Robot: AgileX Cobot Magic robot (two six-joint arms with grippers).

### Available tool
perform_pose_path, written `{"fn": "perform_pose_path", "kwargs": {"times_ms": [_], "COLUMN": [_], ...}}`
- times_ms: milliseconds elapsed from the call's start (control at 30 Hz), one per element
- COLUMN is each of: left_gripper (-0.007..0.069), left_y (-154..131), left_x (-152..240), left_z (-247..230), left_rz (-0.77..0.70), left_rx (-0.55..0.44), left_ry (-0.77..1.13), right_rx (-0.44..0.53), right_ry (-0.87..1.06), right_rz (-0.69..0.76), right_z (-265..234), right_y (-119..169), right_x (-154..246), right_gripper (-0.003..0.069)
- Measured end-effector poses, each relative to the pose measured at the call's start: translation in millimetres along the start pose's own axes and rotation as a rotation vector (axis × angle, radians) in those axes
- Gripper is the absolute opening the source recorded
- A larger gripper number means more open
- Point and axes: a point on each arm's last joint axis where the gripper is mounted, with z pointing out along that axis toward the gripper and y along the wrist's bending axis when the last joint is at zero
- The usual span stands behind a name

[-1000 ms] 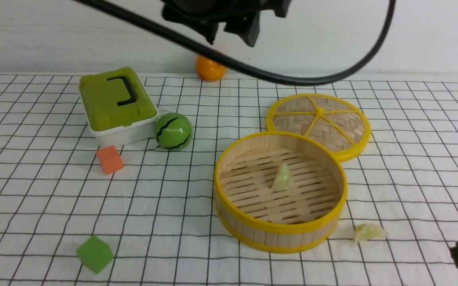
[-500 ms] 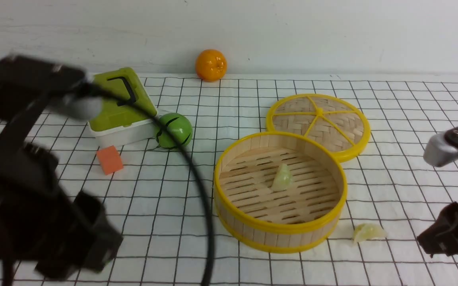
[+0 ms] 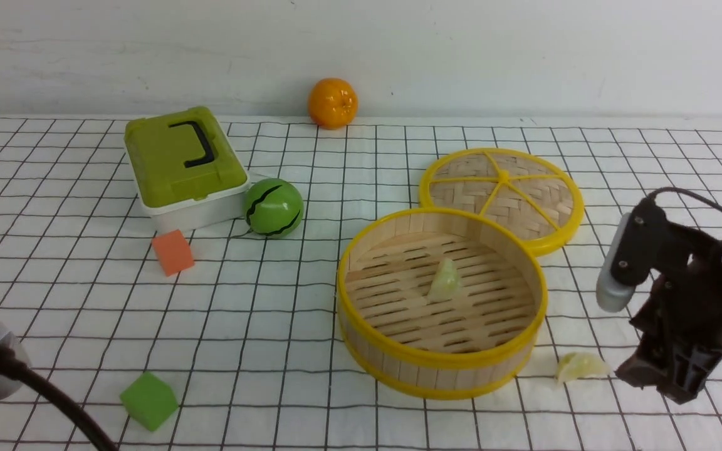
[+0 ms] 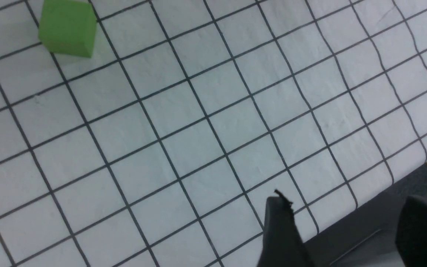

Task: Put the dumplings into the steamer on the table with the white tablecloth.
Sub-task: 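Reach for and grasp a dumpling lying on the table beside the steamer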

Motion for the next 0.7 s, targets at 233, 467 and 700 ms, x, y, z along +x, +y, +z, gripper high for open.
{"fn": "perform_pose_path", "kwargs": {"times_ms": [233,467,700], "left_gripper": [0.0407,0.0407,0.0395], "left_y": [-0.4,-0.6,-0.8], "left_x": [-0.7,-1.3,-1.3], "left_z": [0.2,0.2,0.2], "left_rz": [-0.001,-0.001,-0.003], "left_rx": [0.005,0.007,0.010], "left_ry": [-0.007,-0.015,-0.015], "right_rx": [-0.017,-0.056,-0.059], "right_ry": [0.033,0.069,0.071], "right_rz": [-0.092,-0.106,-0.120], "right_z": [34.0,65.0,76.8], "right_y": [-10.6,-20.7,-27.8], "right_x": [0.7,0.0,-5.2], "right_gripper": [0.0474,0.0426,0.0408]}}
